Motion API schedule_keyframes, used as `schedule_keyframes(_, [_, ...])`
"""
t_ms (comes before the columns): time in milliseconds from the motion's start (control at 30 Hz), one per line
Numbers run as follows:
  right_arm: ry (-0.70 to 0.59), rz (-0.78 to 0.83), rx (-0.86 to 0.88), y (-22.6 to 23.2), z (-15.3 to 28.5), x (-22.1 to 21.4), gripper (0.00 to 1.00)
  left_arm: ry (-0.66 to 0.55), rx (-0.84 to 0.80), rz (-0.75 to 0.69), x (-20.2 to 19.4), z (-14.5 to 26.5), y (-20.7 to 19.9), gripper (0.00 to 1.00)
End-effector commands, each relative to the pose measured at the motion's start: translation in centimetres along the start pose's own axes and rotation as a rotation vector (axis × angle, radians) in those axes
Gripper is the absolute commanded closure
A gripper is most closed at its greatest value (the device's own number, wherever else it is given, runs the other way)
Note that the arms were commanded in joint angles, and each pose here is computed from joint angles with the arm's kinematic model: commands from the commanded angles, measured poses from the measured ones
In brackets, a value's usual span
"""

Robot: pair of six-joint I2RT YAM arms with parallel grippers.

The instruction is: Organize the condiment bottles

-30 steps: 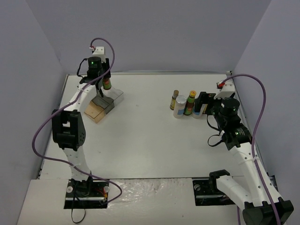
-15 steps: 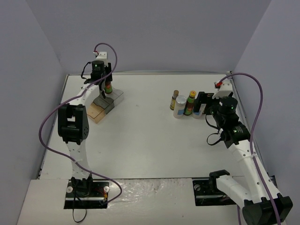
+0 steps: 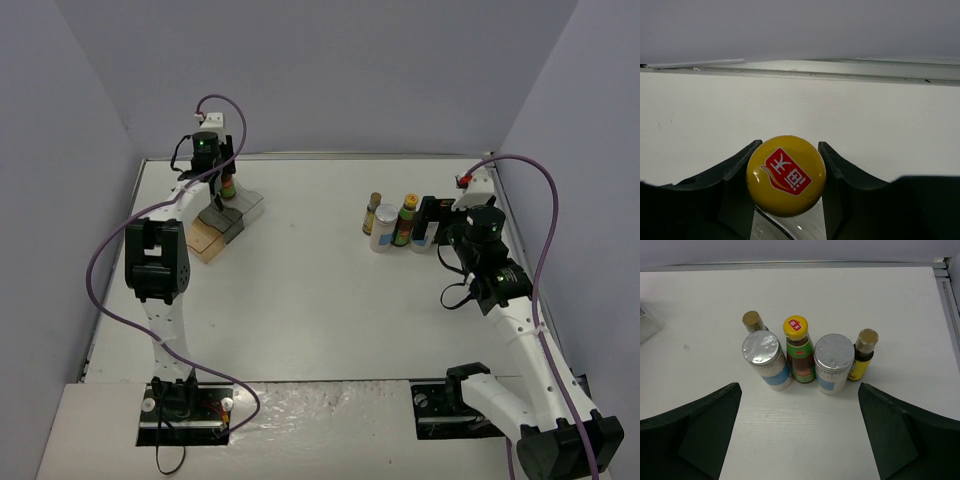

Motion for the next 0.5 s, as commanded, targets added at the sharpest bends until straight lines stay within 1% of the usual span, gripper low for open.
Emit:
schedule_keyframes(0, [-0.085,0.005,0.05,0.7,-0.4,2.0,0.0,-0.317,0.036,0.037,7.8,2.5,1.2,0.88])
schedule_keyframes(67, [-0.074,0.003,0.059,0.8,-0.6,1.8,0.0,-0.314,0.044,0.036,7.4,2.7,1.3,0.78])
schedule_keyframes(167, [-0.062,-0.004,0.072,0.9,-0.7,1.7,0.0,-0.303,0.05,0.037,6.7,2.9,1.4,0.68])
schedule_keyframes(400, [-0.053,-0.008,0.089,1.1,-0.5,1.7,0.0,-0.275,0.06,0.04,5.5,2.8,1.8,0.6])
schedule_keyframes(467, [-0.052,-0.007,0.088,1.1,-0.4,1.7,0.0,-0.275,0.059,0.036,5.7,3.0,1.9,0.54])
Point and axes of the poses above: each gripper's point midway between its finger pads, its own z axis back along the fingers, its own y axis along the line the jaws close on, x = y × z, the point moved 10 cm from there along z, back along the fingers, and after that the axes turned 5 degrees about -z, right-handed, at the moved point
